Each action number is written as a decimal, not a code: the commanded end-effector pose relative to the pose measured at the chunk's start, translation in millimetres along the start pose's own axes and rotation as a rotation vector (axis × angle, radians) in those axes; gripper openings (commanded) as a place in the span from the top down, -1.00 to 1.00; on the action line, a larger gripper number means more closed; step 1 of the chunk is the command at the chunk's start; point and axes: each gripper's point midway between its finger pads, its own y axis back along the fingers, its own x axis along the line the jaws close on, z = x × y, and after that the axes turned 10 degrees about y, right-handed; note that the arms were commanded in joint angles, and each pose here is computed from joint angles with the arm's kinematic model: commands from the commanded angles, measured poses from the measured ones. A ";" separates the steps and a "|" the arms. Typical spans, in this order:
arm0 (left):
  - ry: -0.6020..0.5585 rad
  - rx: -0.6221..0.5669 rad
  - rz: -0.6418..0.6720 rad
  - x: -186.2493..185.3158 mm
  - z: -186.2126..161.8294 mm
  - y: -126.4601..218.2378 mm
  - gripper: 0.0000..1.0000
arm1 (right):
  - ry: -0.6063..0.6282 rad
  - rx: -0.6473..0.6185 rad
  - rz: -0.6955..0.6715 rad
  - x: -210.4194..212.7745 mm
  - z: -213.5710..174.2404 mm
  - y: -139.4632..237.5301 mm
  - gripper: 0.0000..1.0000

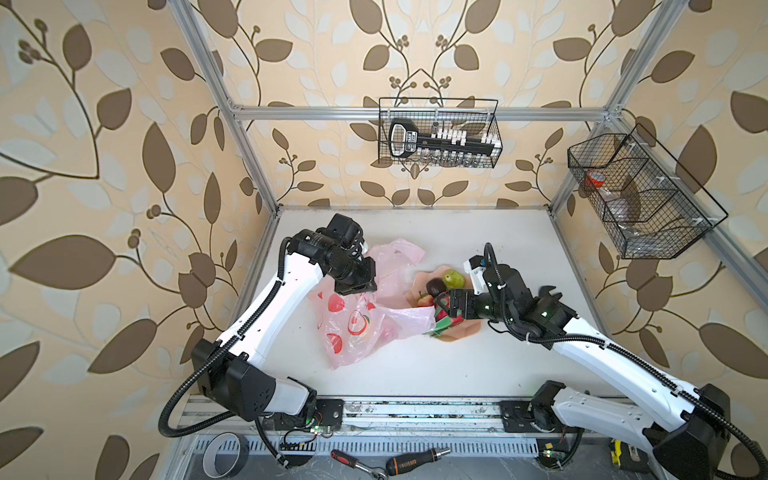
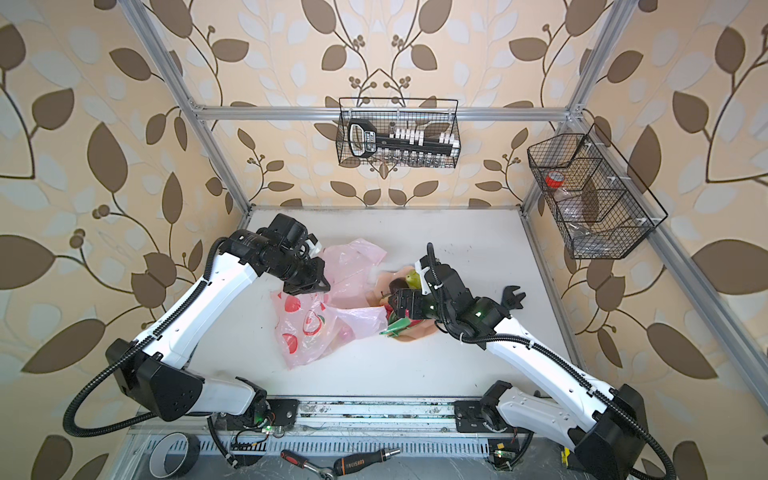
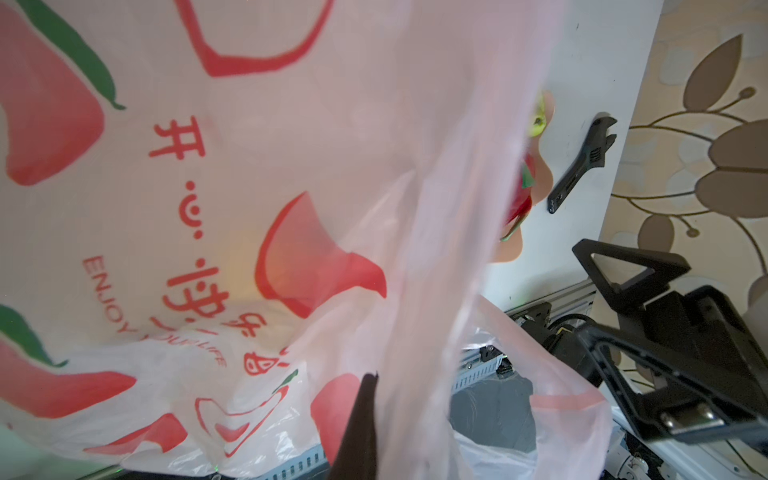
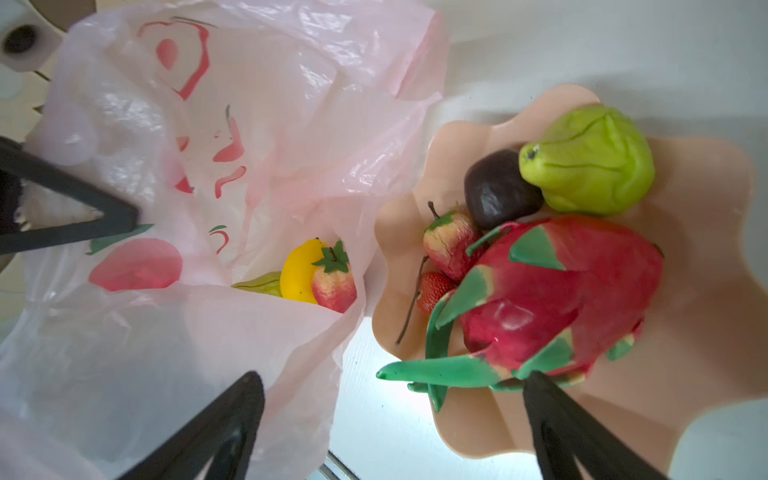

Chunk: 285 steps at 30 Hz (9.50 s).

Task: Place the fruits into the plastic bag
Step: 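Lower the right gripper onto the red dragon fruit and close on it, then lift the red dragon fruit off the plate with the right gripper, then carry the dragon fruit over to the bag held by the left gripper, then lower the dragon fruit down into the pink bag with the right gripper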

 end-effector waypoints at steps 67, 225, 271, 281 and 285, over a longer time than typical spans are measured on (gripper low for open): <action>-0.198 0.013 -0.108 -9.7 -30.9 19.5 0.96 | -0.488 0.004 -0.283 -106.4 -16.7 -59.9 -0.09; -0.263 0.079 -0.211 -29.0 -45.4 28.8 1.00 | -0.131 -0.287 0.363 131.2 45.0 -88.8 0.20; -0.316 0.069 -0.121 -22.8 -37.3 21.7 1.00 | -0.243 -0.144 0.384 145.7 42.6 -145.0 0.23; -0.335 0.062 -0.204 -43.5 -34.6 28.7 1.00 | -0.253 -0.081 0.336 147.6 20.6 -159.1 0.19; -0.342 0.070 -0.218 -45.8 -38.4 30.7 1.00 | -0.262 -0.093 0.272 134.3 22.2 -161.3 0.16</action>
